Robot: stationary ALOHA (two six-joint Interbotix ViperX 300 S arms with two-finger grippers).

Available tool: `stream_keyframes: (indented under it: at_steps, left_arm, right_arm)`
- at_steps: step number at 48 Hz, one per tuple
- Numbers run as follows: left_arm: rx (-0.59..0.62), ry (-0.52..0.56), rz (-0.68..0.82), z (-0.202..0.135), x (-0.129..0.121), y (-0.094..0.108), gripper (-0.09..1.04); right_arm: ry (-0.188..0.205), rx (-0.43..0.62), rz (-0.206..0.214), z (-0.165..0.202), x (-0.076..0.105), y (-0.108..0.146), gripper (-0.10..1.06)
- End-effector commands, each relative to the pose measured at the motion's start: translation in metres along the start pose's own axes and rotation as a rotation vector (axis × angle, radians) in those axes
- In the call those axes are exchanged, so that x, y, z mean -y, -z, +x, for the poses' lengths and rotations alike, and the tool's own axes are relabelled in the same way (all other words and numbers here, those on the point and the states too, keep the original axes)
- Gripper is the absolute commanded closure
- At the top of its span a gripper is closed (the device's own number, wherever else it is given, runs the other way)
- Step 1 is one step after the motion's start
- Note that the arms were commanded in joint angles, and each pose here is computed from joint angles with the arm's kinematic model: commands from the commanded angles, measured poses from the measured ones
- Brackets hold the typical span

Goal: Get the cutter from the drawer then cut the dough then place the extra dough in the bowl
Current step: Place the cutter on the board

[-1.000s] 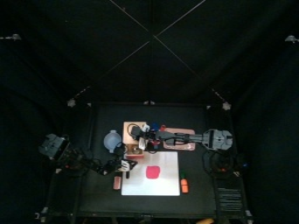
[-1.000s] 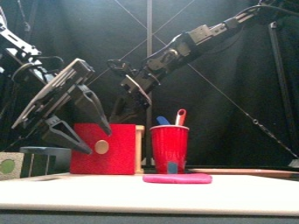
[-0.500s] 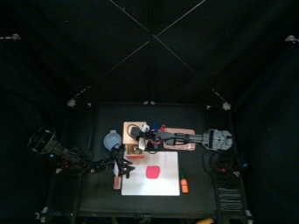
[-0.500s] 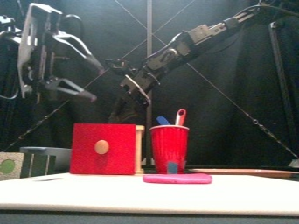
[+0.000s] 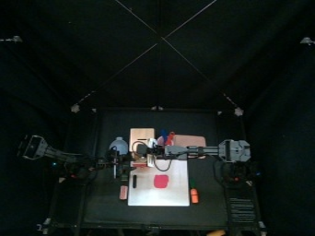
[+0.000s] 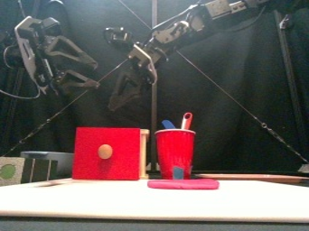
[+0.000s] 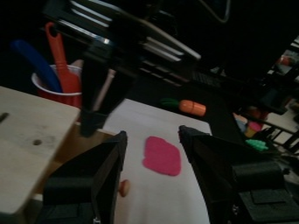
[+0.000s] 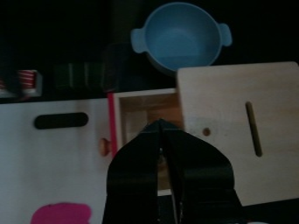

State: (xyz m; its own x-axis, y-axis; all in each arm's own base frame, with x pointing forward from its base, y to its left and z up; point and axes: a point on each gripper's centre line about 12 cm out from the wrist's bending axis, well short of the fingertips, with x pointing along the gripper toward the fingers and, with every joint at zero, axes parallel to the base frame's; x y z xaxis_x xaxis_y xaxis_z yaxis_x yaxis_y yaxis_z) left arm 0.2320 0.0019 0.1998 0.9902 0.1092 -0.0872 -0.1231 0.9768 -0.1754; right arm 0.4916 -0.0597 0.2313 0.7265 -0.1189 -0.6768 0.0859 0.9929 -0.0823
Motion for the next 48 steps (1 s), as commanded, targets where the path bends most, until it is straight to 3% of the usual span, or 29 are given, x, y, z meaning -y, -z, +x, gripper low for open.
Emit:
stream_keyframes:
  at_steps: [1, 6, 10, 16, 24, 48]
  left_arm:
    - [0.046, -0.008, 0.041, -0.008, -0.004, -0.007, 0.08]
    - [0.091, -0.016, 0.069, -0.017, -0.007, -0.015, 0.08]
    - [0.103, -0.017, 0.077, -0.022, -0.009, -0.015, 0.08]
    - [0.1, -0.026, 0.081, -0.023, -0.011, -0.014, 0.08]
    - [0.099, -0.027, 0.081, -0.023, -0.011, -0.014, 0.08]
    - [0.082, -0.025, 0.076, -0.023, -0.011, -0.012, 0.08]
  right_arm:
    - [-0.001, 0.063, 0.001, -0.023, -0.001, -0.019, 0.4]
    - [-0.008, 0.053, -0.001, -0.018, -0.004, -0.017, 0.21]
    - [-0.013, 0.044, 0.004, -0.013, -0.007, -0.017, 0.12]
    - [-0.019, 0.009, 0.02, -0.009, -0.01, -0.014, 0.12]
    - [-0.016, -0.043, 0.009, 0.005, -0.011, -0.004, 0.12]
    - [0.011, -0.091, 0.014, 0.028, 0.004, 0.007, 0.12]
